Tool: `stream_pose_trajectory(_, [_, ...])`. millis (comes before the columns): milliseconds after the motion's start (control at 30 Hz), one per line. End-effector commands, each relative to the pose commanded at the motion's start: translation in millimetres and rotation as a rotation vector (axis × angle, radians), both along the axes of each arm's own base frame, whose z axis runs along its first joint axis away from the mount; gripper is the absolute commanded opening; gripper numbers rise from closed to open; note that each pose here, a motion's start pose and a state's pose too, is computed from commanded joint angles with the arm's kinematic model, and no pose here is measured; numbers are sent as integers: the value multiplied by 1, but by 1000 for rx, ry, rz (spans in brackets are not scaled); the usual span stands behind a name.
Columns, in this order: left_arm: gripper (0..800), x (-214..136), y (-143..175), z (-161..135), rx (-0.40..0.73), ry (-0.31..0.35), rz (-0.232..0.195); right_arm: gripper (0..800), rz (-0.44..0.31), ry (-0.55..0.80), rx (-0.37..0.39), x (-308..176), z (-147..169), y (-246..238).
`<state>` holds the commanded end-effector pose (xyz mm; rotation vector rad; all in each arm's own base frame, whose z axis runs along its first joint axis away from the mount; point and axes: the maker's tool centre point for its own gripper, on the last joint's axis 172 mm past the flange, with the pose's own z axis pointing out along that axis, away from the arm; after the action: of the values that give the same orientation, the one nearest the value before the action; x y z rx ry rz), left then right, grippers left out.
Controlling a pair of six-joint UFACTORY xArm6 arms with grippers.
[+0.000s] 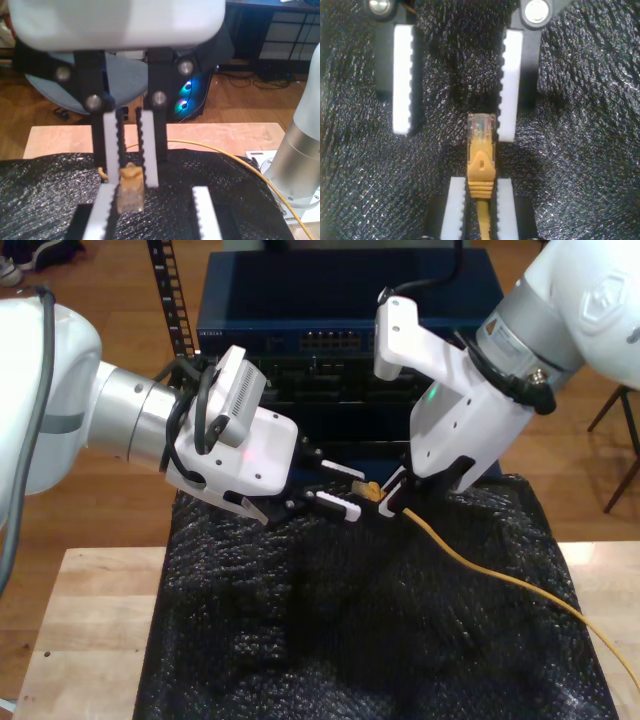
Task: Grab the cable and plug it in
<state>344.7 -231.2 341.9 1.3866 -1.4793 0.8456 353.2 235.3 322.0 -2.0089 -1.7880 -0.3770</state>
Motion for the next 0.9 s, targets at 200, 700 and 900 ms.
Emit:
stream_pose_trajectory(200, [282,0,0,-1,0,3,1,4,-2,3,9,0,1,2])
stream_pose_trajectory(700, [211,1,-1,0,-11,4,10,4,9,24,10,-6,-1,3])
stream_pose_trajectory(900, [202,1,-1,-1,-10,6,12,4,8,23,11,-5,-1,3])
